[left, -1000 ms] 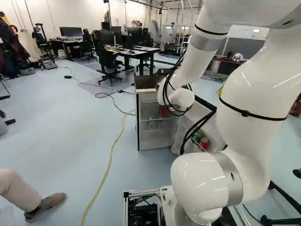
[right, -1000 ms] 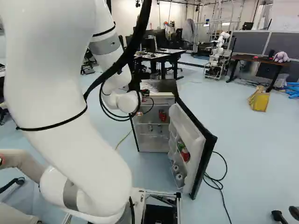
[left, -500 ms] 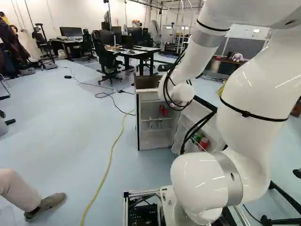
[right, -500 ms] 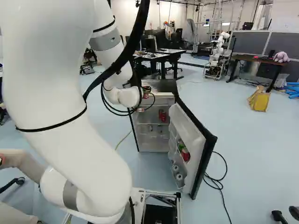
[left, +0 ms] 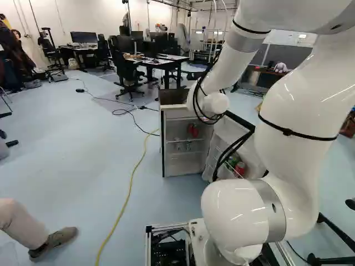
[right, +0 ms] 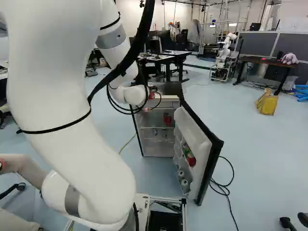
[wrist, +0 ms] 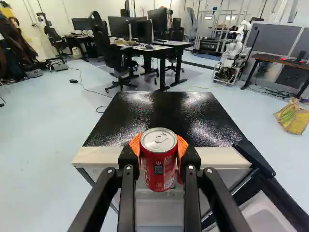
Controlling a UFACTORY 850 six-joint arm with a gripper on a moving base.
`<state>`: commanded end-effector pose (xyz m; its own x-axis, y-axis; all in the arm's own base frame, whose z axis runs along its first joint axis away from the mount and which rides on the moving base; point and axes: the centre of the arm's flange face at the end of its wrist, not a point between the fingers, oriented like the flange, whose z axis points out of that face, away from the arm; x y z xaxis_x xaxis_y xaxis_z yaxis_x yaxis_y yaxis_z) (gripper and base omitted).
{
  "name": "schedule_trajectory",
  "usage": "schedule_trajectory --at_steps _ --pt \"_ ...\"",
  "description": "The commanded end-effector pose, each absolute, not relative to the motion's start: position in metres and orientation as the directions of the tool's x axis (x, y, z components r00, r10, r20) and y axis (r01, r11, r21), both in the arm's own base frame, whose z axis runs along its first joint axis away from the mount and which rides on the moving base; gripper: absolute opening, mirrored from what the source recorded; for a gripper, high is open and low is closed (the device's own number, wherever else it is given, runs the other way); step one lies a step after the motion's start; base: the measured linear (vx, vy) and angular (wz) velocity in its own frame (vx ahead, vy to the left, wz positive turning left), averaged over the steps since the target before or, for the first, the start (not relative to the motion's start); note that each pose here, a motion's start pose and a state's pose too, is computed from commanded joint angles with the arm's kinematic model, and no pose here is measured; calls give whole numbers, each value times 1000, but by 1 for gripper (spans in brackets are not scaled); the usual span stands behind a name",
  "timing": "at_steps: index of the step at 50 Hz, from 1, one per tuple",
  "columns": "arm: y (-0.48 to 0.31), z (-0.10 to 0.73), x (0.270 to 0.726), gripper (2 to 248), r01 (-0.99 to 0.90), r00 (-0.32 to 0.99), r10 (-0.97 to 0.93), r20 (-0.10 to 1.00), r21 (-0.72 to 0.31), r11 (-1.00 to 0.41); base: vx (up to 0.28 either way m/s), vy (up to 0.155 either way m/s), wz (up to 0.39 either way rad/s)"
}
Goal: Grab a drink from the fridge
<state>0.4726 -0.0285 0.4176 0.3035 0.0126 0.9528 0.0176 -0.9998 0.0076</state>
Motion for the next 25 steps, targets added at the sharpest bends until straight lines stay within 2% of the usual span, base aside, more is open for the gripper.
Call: schedule_trajectory --at_steps 25 --pt "-34 416 498 94 10 298 11 954 8 -1000 0 0 0"
